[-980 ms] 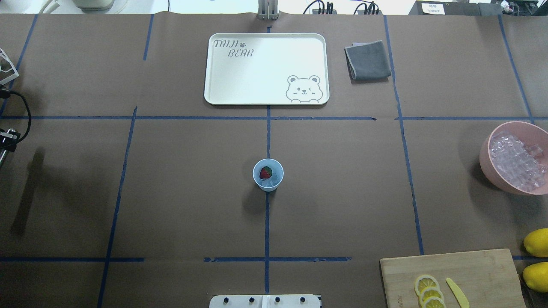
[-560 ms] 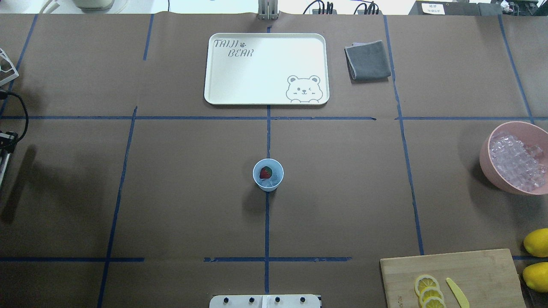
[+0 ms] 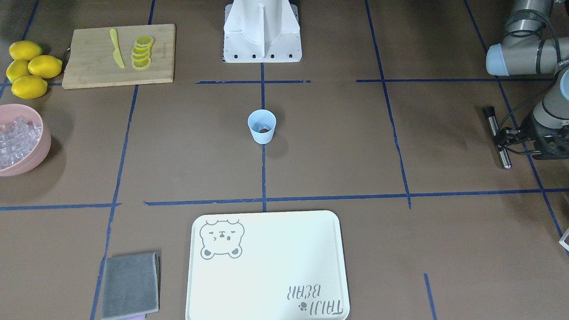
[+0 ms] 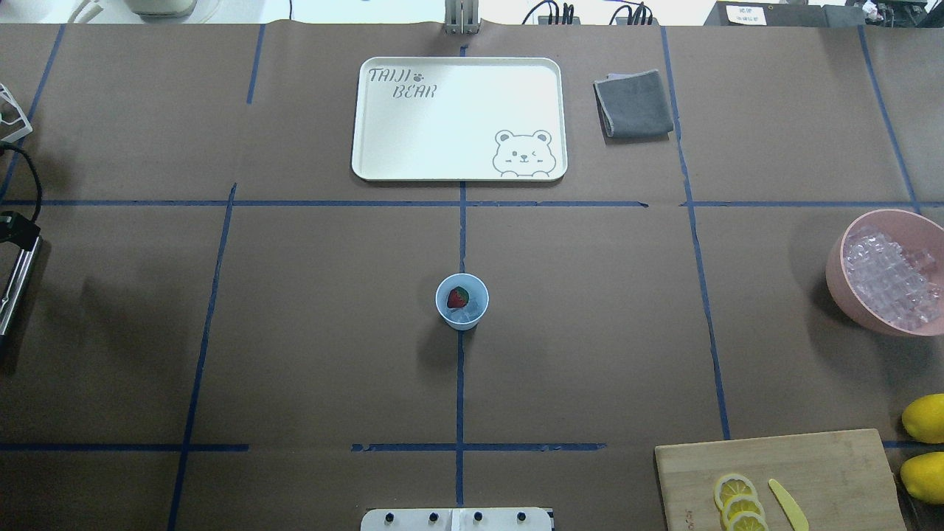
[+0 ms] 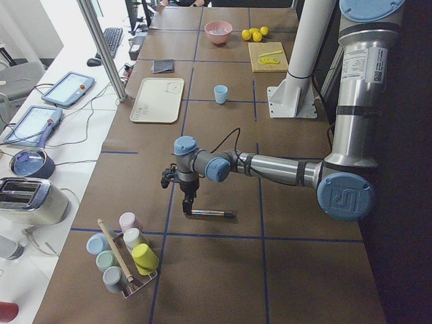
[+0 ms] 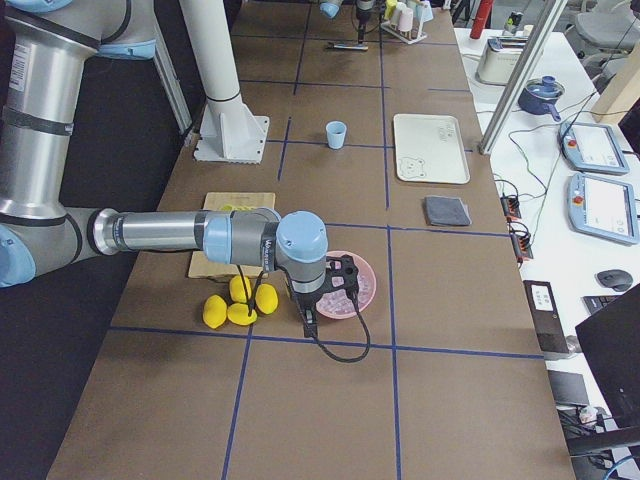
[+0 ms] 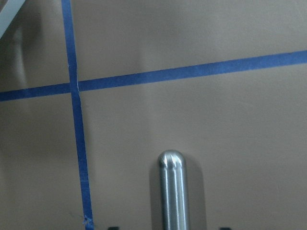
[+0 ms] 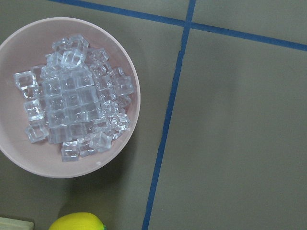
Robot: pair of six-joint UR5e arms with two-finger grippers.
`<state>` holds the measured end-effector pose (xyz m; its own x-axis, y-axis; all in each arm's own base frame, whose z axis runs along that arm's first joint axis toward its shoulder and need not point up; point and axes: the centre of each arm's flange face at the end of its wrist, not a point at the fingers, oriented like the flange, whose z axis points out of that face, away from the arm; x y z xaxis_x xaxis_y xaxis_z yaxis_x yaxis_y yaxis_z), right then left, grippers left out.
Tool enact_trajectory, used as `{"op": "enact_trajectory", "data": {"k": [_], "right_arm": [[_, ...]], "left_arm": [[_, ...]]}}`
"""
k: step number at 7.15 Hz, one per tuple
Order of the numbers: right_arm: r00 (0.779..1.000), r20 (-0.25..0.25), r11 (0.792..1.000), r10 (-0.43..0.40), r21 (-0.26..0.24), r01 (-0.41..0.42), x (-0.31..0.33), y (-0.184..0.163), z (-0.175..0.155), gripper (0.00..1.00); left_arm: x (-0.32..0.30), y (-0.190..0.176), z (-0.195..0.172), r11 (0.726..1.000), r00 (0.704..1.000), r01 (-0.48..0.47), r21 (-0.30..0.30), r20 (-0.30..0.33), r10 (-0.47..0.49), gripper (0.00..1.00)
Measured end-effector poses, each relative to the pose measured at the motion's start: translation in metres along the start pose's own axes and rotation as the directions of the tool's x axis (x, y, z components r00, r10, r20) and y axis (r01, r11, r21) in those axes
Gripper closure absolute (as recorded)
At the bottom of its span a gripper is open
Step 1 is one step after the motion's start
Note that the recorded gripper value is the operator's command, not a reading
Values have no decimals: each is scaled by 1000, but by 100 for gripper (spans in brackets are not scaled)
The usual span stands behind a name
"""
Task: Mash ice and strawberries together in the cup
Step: 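Set the muddler down on the table and open the left gripper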
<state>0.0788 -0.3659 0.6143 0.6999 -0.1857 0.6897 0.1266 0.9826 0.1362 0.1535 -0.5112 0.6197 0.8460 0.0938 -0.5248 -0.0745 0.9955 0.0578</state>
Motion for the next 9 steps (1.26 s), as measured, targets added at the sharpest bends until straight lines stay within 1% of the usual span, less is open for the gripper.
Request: {"op": "enact_trajectory", "data": {"k": [2,3,4,5,6,7,9], "right_arm": [[1000,0,1000,1,1,-1,0,0,0,1],[1000,0,1000,1,1,-1,0,0,0,1],[1000,0,1000,0,1,0,-1,0,-1,1],[1000,-1,1000,0,2,0,-1,-1,-1,1],[1000,-1,1000,-1,3,1,-1,-1,-1,1],[1000,-1,1000,-2,4,2,-1,-1,-2,1],[1000,-1,1000,-2,4,2,-1,-1,-2,1]], "left_arm": [[-46,-8,-30,996,996,-88,-13,-35,87,0],[-83,-8,-52,995,991,-104,-15,-81,102,0],[-123,-1,-77,996,984,-87,-1,-157,86,0],[-160,11,-101,998,971,-45,35,-233,52,0],[-188,25,-120,997,959,3,72,-281,18,0],[-209,39,-130,995,953,36,97,-303,-5,0],[-231,62,-131,992,952,58,110,-307,-22,0]]}}
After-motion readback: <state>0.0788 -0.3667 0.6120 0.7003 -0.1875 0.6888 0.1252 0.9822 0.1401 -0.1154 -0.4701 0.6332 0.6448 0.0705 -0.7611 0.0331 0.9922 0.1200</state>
